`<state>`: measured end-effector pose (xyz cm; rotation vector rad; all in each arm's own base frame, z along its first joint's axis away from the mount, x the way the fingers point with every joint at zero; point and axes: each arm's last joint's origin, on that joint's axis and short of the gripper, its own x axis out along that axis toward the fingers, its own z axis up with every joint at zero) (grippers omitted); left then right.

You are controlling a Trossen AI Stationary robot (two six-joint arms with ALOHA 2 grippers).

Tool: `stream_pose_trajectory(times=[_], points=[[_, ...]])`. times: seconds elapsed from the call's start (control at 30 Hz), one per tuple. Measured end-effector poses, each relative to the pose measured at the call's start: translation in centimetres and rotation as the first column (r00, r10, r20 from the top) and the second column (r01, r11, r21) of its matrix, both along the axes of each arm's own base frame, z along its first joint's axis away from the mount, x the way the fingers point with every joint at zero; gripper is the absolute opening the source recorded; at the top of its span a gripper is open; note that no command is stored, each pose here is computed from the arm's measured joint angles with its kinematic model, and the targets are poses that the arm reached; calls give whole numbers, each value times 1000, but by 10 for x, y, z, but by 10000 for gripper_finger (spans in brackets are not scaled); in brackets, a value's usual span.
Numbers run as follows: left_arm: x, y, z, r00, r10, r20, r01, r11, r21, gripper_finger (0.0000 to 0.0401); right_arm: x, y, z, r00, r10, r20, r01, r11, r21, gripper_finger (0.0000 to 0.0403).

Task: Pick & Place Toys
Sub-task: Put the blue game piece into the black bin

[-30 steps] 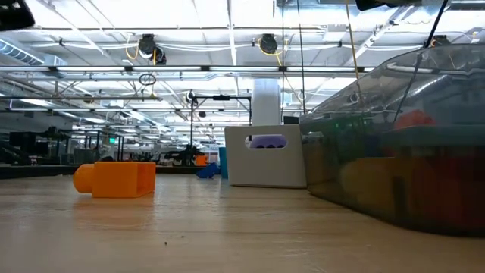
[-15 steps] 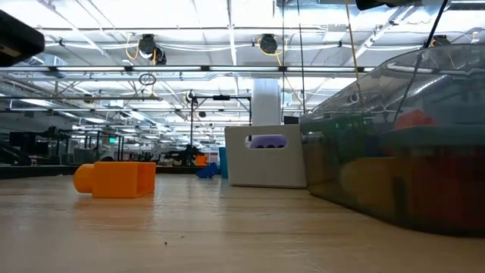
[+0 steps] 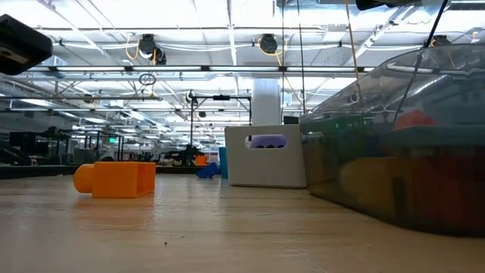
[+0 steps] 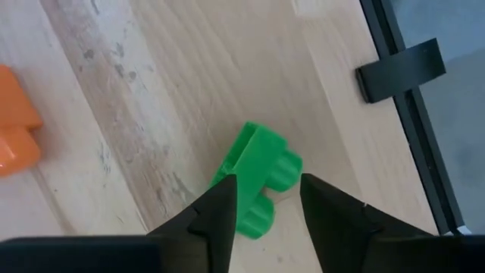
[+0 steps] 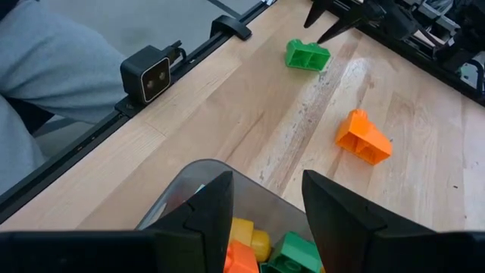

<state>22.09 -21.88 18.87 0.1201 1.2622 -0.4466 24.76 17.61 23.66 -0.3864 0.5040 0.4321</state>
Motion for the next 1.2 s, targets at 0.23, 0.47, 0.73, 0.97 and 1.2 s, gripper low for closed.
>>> stream_pose_trajectory(times=[0.23,0.47,0.73,0.97,1.2], points=[[10,1,3,996,70,60,-68,997,-38,132,0,0,0,1000,0,0,0,1000,0,153],[33,1,13,961,162,226,-126,978,-164,139,0,0,0,1000,0,0,0,1000,0,153],[38,7,13,966,121,227,-85,983,-161,137,0,0,0,1000,0,0,0,1000,0,153],[29,15,5,988,64,140,-58,997,-43,117,0,0,0,1000,2,1,-2,1000,-3,153],[23,22,1,997,56,61,-57,998,31,113,0,0,0,999,30,17,-29,999,-43,153]])
